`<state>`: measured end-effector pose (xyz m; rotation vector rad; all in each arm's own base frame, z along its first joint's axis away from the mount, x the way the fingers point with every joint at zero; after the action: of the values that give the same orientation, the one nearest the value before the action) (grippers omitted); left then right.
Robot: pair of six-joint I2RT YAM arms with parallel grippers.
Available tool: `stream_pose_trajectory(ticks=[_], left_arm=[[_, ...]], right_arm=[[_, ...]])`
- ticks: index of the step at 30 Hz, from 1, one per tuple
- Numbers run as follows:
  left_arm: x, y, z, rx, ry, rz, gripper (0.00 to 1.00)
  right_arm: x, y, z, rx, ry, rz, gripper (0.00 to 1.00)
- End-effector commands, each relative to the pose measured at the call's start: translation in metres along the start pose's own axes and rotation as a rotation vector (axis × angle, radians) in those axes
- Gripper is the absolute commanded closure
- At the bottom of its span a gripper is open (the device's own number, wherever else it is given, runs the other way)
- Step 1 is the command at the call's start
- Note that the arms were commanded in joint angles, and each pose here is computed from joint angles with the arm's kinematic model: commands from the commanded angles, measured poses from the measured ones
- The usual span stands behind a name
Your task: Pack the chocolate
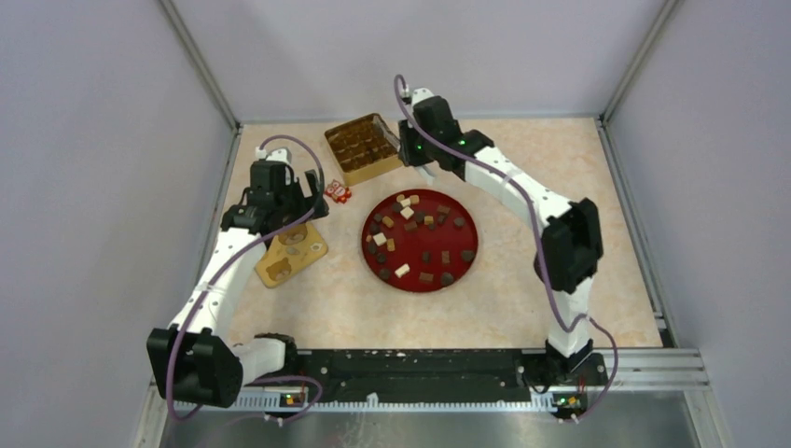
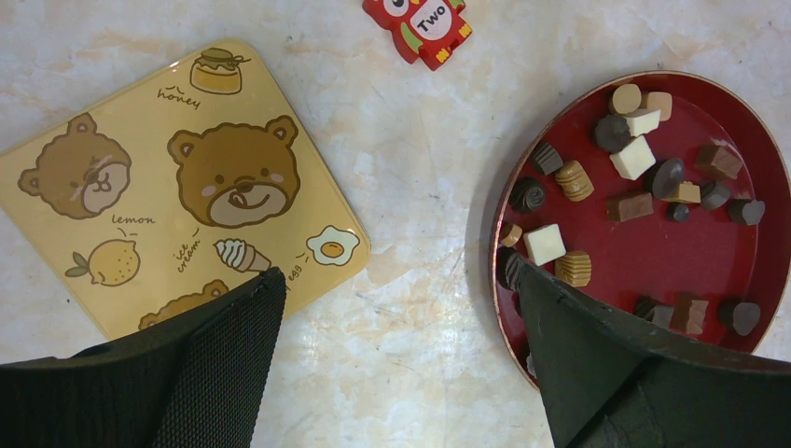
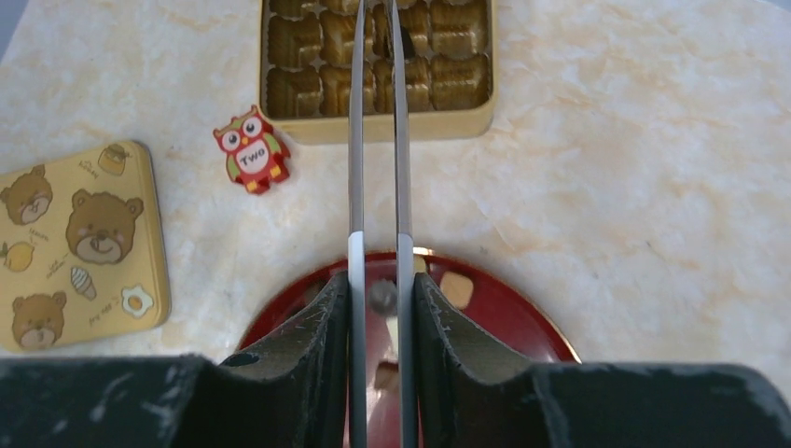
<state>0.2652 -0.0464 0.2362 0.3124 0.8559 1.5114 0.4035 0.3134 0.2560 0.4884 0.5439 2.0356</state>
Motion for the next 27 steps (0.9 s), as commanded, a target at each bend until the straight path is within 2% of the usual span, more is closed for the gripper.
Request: stream_pose_trajectory(ticks=[1, 8, 13, 19, 27], left_arm=[[-0.002, 0.003, 0.007, -0.06, 0.001, -0.011, 0.01], [-0.003, 0.005, 0.015, -0.09, 0.014, 0.002, 0.01], [-0.005, 0.004, 0.02, -0.12, 0.01, -0.007, 0.01], [-0.008, -0.002, 0.021, -0.099, 0.01, -0.028, 0.01], [-0.009, -0.003, 0.019, -0.09, 0.014, -0.034, 0.01]], right_arm=[[-0.006, 0.079, 0.029, -0.19, -0.003, -0.015, 0.89], [-0.026, 0.139, -0.059, -0.032, -0.012, -0.067, 0.88], [-0.023, 0.164, -0.107, 0.098, -0.008, -0.065, 0.85], [-0.026, 0.172, -0.134, 0.183, 0.004, -0.084, 0.8], [-0.037, 0.172, -0.142, 0.215, -0.003, -0.197, 0.72]])
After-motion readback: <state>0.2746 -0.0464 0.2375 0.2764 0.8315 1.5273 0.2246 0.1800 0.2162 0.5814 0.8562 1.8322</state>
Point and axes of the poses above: each gripper's point midway between its finger pads, its own y axis back along the fingers, its own x axis along the line the jaws close on, z = x × y, the point moved 8 cm from there along y, back along the fingers, and after that the axes turned 3 degrees about y, right-handed, at the moved point
